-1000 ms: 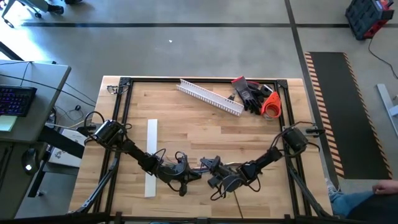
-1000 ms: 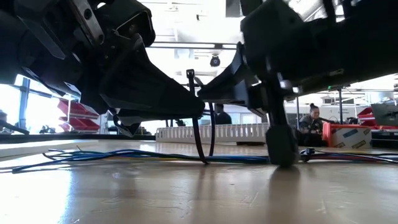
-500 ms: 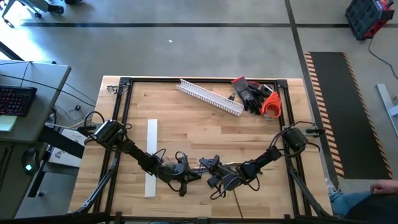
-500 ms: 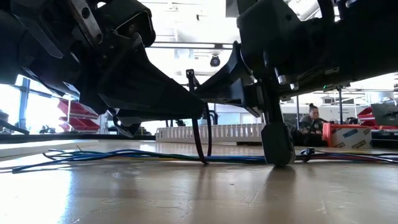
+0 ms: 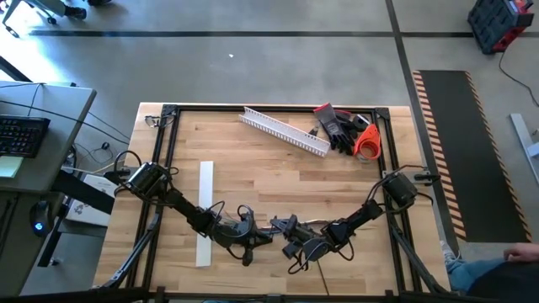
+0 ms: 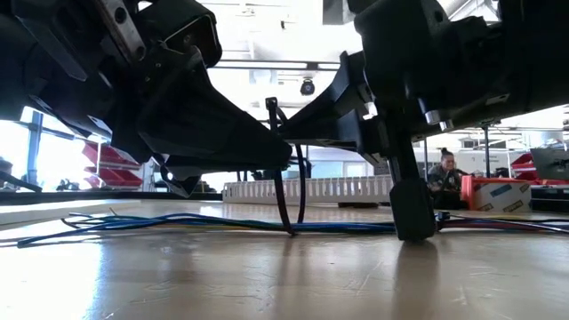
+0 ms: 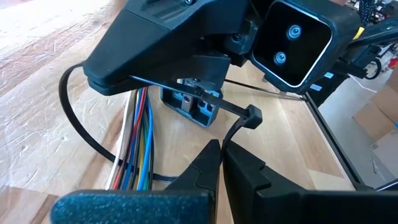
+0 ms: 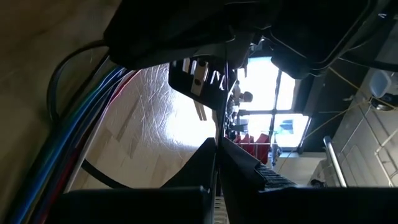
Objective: Ziptie cables
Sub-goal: Wrap the zip tie on the cable
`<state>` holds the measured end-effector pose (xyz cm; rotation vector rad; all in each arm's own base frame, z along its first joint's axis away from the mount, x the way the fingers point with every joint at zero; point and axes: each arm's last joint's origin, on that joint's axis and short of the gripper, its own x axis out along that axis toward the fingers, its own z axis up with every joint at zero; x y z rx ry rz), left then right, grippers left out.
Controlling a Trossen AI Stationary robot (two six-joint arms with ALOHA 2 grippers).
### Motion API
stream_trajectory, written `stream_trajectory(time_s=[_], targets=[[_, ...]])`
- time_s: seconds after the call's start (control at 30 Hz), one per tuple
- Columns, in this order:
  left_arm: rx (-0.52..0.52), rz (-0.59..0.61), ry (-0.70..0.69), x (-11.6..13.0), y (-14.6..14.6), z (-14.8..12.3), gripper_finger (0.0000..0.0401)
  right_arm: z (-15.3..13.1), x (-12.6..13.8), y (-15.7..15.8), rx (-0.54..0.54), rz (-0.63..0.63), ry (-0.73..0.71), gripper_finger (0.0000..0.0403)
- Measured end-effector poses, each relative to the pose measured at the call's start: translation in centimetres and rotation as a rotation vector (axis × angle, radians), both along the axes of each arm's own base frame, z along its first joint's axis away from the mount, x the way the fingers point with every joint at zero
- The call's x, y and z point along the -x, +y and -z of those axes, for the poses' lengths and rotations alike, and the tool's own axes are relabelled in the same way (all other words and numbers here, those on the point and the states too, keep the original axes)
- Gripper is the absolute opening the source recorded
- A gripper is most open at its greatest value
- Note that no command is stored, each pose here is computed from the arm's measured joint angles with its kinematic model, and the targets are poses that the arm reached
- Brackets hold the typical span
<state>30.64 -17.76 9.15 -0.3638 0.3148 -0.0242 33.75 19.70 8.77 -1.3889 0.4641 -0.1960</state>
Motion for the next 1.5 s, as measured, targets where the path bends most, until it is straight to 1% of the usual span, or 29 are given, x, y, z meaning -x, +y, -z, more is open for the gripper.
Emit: stream_trajectory(time_s=[0.17, 0.3, 0.43, 0.6, 0.73, 0.87, 1.17, 1.33, 1.5], targets=[[0.012, 0.010, 0.003, 0.0, 0.0, 0.0, 0.0000, 0.0, 0.0, 0.1, -0.007, -0.022, 0.003, 0.0000], [0.043, 0.024, 0.010, 0.0, -0.1, 0.0, 0.0000, 0.0, 0.0, 0.1, -0.012, -0.040, 0.005, 0.0000], [0.054, 0.036, 0.014, 0.0, -0.1, 0.0, 0.0000, 0.0, 0.0, 0.4, 0.010, -0.086, 0.023, 0.0000], [0.120, 0.059, 0.032, -0.3, 0.3, 0.0, 0.0000, 0.0, 0.0, 0.5, 0.048, -0.101, 0.039, 0.0000], [0.154, 0.080, 0.044, -0.6, 0.8, 0.1, 0.0000, 0.0, 0.1, 0.5, 0.052, -0.104, 0.041, 0.0000], [0.165, 0.088, 0.048, -0.7, 0.9, 0.1, 0.0000, 0.0, 0.2, 0.8, 0.072, -0.116, 0.048, 0.0000], [0.181, 0.083, 0.050, -0.7, 0.9, 0.0, 0.0000, -0.1, 0.6, 1.5, 0.072, -0.145, 0.048, 0.0000], [0.197, 0.087, 0.020, -0.8, 0.9, -0.3, 0.0000, -0.4, 0.1, 2.1, 0.074, -0.168, 0.062, 0.0000], [0.216, 0.091, 0.006, -0.9, 0.9, -0.4, 0.0000, -0.6, -0.2, 2.3, 0.129, -0.176, 0.105, 0.0000]])
